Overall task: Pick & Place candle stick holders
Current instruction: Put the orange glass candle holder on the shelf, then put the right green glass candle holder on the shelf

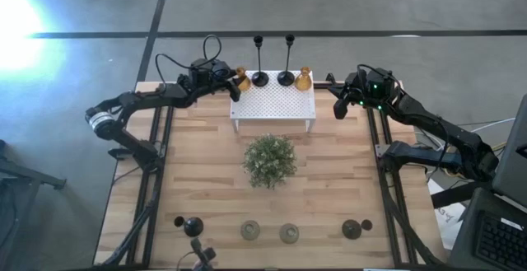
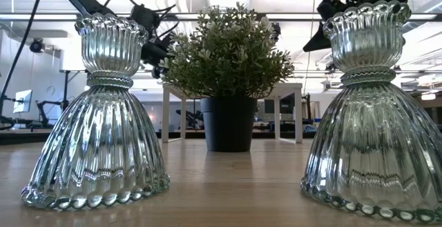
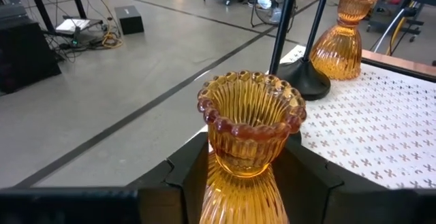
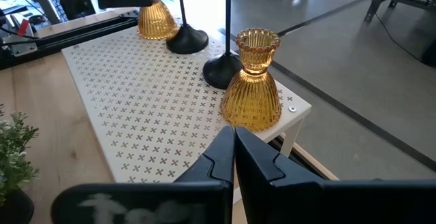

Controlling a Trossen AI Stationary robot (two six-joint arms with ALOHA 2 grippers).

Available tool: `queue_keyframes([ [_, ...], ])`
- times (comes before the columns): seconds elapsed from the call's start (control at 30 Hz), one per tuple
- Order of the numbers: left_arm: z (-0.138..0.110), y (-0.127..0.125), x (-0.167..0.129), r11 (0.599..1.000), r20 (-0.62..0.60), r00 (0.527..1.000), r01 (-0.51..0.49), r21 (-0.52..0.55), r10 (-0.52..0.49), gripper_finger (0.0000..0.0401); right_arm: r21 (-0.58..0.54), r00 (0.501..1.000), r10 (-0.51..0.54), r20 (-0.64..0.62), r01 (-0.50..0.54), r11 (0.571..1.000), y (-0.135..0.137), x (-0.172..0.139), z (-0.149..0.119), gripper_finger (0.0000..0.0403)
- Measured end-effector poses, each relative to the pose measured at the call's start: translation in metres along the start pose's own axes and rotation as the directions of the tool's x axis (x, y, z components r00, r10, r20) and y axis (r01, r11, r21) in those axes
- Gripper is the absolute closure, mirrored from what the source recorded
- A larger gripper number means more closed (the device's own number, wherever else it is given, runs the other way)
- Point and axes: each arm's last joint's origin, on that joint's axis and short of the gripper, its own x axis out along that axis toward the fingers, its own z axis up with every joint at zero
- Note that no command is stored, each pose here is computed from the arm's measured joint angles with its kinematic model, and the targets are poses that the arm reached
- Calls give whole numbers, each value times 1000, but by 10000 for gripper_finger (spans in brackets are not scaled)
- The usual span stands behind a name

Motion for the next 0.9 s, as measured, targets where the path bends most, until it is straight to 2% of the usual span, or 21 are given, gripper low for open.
queue_keyframes([
  [0.23,1,1,-2,1000,-36,999,1,-7,-1,184,0,1000,0,0,0,1000,0,0,0,394],
  [0.57,6,1,-2,1000,-13,1000,1,23,0,85,1,1000,0,0,0,1000,0,0,0,394],
  [0.7,9,1,-4,1000,-1,1000,0,24,0,69,0,1000,0,0,0,1000,0,0,0,394],
  [0.9,22,-1,-17,999,36,999,-2,34,1,66,0,1000,0,0,0,1000,0,0,0,394],
])
